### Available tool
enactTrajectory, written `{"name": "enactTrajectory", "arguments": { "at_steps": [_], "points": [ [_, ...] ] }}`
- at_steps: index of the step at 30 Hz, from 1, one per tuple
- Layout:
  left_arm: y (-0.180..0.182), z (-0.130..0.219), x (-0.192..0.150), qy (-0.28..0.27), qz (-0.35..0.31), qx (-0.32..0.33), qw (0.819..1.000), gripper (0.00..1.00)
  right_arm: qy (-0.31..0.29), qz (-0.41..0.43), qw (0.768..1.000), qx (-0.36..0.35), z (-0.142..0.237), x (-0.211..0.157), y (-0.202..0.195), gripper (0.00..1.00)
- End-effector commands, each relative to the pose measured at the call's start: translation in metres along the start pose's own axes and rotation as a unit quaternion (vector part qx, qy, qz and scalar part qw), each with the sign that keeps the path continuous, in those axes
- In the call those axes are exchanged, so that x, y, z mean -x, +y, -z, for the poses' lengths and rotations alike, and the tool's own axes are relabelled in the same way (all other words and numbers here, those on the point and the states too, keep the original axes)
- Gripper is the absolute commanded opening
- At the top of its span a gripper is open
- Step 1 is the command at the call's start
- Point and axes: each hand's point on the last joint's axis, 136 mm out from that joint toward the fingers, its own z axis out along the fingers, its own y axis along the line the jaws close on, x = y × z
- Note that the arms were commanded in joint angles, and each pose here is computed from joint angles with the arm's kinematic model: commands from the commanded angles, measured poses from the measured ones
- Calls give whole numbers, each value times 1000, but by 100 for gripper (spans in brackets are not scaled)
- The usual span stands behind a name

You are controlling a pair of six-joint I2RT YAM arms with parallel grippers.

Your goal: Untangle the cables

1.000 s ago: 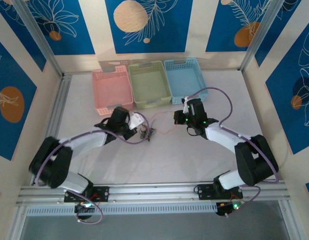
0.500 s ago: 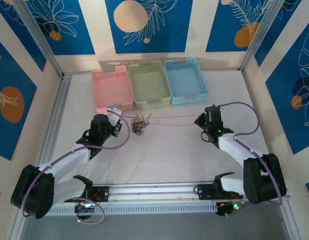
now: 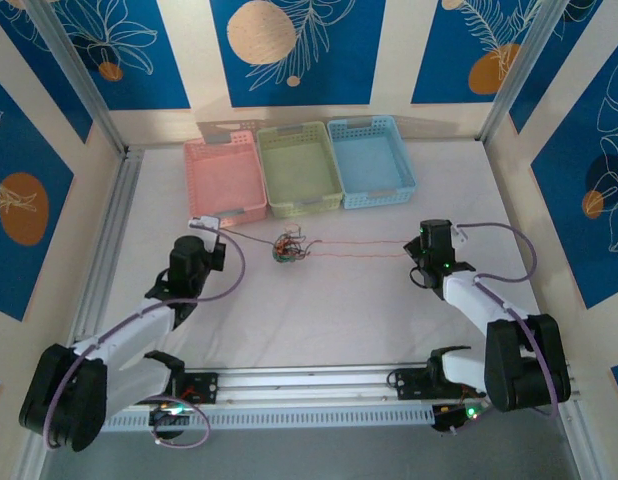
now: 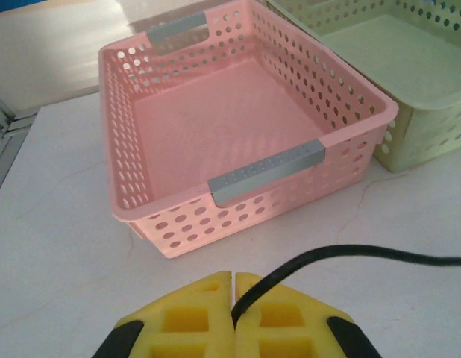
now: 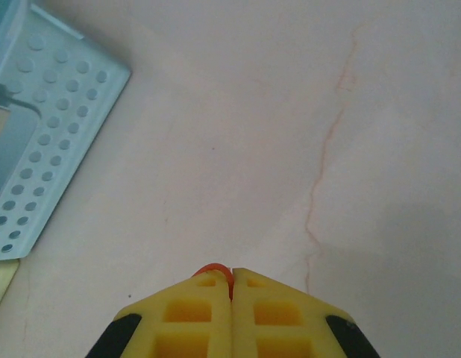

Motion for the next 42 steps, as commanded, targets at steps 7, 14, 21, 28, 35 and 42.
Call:
{"name": "enactTrajectory", "arguments": {
  "at_steps": [7,14,21,28,35,42],
  "points": [
    [53,21,12,-50,54,125,989,0,-55,-78,988,-124,10,18,-51,0],
    [89,45,8,-72,97,199,973,0,-68,-75,986,-130,14,21,-53,0],
    [113,66,5,-91,127,243,957,0,-70,-84,984,-140,15,22,-59,0],
    [117,72,5,-99,135,246,955,0,-66,-84,985,-134,13,22,-58,0],
    [73,52,27,-128,120,105,979,0,-23,-6,999,-24,10,18,-9,0],
    [-2,49,56,-186,103,-116,970,0,0,55,996,75,19,9,29,29]
  ]
}}
